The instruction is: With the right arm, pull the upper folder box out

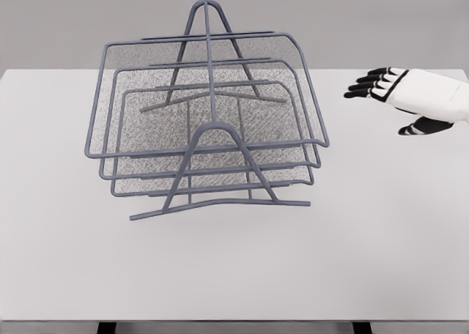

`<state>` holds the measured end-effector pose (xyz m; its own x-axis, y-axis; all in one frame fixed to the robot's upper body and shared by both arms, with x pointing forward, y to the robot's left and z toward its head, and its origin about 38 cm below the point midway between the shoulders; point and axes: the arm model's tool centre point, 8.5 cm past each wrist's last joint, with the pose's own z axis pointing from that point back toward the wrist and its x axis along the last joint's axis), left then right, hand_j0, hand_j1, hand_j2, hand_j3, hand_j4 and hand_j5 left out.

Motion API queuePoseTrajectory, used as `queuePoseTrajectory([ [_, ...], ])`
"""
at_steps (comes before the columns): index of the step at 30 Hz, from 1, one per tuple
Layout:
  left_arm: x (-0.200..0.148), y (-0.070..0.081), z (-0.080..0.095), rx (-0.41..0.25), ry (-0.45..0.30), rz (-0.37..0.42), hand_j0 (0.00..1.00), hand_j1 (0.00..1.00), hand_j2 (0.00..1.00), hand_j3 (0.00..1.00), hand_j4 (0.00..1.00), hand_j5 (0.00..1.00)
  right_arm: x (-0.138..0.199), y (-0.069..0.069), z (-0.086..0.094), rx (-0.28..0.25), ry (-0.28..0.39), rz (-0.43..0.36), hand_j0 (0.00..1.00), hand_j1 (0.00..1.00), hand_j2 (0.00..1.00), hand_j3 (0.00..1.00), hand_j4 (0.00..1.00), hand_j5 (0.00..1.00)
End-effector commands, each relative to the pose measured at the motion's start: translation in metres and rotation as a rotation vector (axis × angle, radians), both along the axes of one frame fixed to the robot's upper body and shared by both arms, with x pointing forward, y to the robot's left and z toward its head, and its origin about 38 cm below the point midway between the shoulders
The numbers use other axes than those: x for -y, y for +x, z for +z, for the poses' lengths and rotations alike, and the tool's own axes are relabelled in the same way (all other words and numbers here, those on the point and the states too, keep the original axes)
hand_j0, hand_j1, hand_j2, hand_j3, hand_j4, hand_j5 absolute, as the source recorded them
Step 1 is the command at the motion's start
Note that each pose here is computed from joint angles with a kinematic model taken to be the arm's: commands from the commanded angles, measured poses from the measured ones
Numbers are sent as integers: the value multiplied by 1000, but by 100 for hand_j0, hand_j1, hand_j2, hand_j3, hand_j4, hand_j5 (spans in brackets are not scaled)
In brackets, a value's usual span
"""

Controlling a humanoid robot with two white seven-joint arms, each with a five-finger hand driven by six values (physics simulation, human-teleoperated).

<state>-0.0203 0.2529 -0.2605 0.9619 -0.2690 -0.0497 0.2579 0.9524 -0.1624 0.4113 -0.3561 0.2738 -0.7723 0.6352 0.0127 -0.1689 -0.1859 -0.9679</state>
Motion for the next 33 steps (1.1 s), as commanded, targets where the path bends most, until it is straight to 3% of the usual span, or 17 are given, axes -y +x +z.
queuePoseTrajectory([
  [1, 0, 0, 0, -1, 0, 0, 100, 100, 100, 100, 100, 100, 2, 0, 5, 19, 30, -7, 100, 100, 100, 100, 100, 100],
  [4, 0, 0, 0, -1, 0, 0, 100, 100, 100, 100, 100, 100, -18, 6, 13, 53, 40, 38, 100, 100, 100, 100, 100, 100],
  [5, 0, 0, 0, -1, 0, 0, 100, 100, 100, 100, 100, 100, -44, 17, 18, 31, -48, 94, 100, 100, 100, 100, 100, 100],
  [6, 0, 1, 0, 1, 0, 0, 100, 100, 100, 100, 100, 100, -63, 22, 21, 28, -72, 136, 100, 100, 100, 100, 100, 100],
  [8, 0, 0, 0, -1, 0, 0, 100, 100, 100, 100, 100, 100, -91, 31, 14, 104, -184, 180, 100, 100, 100, 100, 100, 100],
  [9, 0, 0, 0, 0, 0, 0, 100, 100, 100, 100, 100, 100, -99, 32, 12, 121, -209, 195, 100, 100, 100, 100, 100, 100],
  [15, 0, 0, 0, 0, 0, 0, 100, 100, 100, 100, 100, 100, -128, 35, 7, 136, -199, 246, 100, 100, 100, 100, 100, 100],
  [19, 0, 0, 0, -1, 0, 0, 100, 100, 100, 100, 100, 100, -124, 34, -2, 112, -207, 241, 100, 100, 100, 100, 100, 100],
  [25, 0, 0, 0, -1, 0, 0, 100, 100, 100, 100, 100, 100, -108, 26, -30, 38, -250, 228, 100, 100, 100, 100, 100, 100],
  [33, 0, 0, 0, 0, 0, 0, 100, 100, 100, 100, 100, 100, -49, 20, -20, 25, -339, 121, 100, 100, 100, 100, 100, 100],
])
